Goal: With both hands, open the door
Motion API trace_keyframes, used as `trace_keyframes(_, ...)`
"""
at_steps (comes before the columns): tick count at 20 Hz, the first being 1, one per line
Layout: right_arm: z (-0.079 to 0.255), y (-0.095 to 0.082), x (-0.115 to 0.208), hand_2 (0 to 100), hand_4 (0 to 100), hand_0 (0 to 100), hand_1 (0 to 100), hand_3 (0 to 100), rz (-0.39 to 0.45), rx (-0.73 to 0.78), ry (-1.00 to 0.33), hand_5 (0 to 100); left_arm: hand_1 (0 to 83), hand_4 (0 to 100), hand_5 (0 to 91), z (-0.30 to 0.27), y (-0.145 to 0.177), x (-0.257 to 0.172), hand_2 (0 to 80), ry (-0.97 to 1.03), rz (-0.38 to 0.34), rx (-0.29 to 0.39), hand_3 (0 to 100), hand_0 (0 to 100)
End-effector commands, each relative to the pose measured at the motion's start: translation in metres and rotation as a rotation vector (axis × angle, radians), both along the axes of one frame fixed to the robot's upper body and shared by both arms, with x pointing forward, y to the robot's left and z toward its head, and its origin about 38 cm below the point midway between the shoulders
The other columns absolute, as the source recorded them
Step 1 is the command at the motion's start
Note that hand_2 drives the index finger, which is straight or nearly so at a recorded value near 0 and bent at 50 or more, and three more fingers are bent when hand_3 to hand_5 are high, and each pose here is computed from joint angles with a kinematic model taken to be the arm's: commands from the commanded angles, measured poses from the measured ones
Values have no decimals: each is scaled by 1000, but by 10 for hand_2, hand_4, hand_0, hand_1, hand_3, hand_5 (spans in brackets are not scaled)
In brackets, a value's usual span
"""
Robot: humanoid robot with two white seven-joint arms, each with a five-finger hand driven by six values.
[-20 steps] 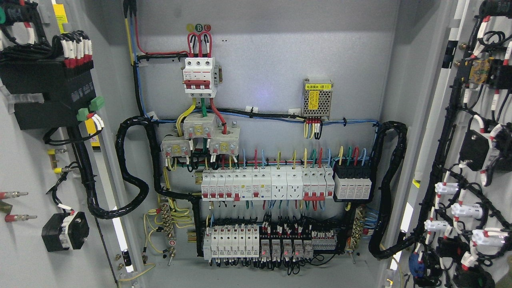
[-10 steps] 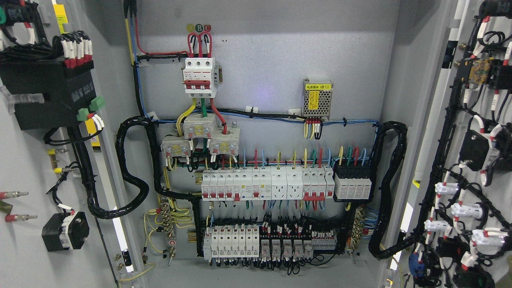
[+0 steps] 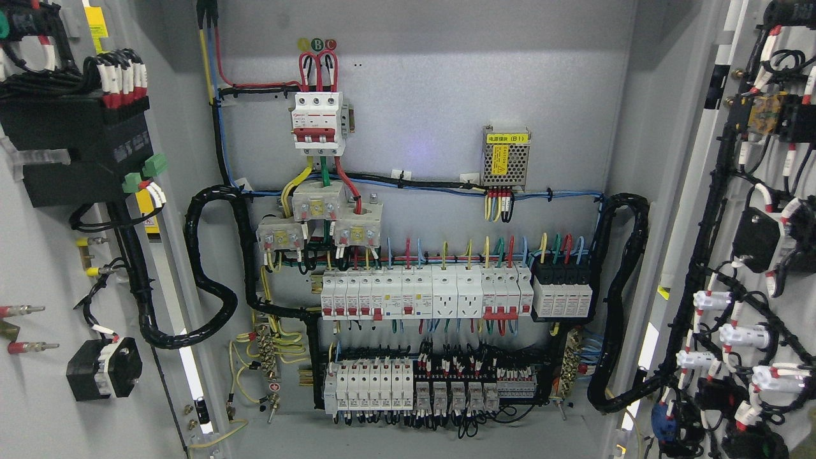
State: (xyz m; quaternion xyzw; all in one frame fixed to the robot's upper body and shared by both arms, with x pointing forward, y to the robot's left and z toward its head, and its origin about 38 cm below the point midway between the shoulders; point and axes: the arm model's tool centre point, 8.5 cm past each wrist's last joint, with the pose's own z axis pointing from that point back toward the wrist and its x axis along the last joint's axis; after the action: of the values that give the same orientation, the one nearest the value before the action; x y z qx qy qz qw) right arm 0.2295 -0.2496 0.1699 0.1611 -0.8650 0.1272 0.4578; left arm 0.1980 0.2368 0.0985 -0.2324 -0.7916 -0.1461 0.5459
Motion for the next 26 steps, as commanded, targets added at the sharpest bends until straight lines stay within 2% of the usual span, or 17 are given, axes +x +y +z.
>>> trace_keyframes(1,17,-23,4,40,0,0,500,0,-59,-47,-56,0,556,0,0,57,37,4,0,-194,89,60,0,120)
trace_keyframes(7,27,-26,12,40,0,0,500,0,-85,-30,-94,0,556,0,0,54,54,-6,0,-200,173,58,0,120)
trace_keyframes(12,26,-31,10,40,0,0,500,0,-110,-25,-93,0,556,0,0,60,86,-9,0,-193,259,32,0,120)
trace_keyframes(15,28,-36,11,40,0,0,500,0,-124,-32,-92,0,556,0,0,53,93,-11,0,-162,245,18,0,120)
trace_keyframes(18,29,-40,11,40,0,0,500,0,-136,-28,-95,0,556,0,0,51,104,-12,0,-138,226,60,0,120)
trace_keyframes(22,31,-50,9,40,0,0,500,0,-177,-29,-100,0,556,0,0,50,143,-15,0,-80,261,38,0,120)
trace_keyframes(26,30,-49,8,40,0,0,500,0,-186,-9,-100,0,556,0,0,41,164,-20,0,-25,246,19,0,120)
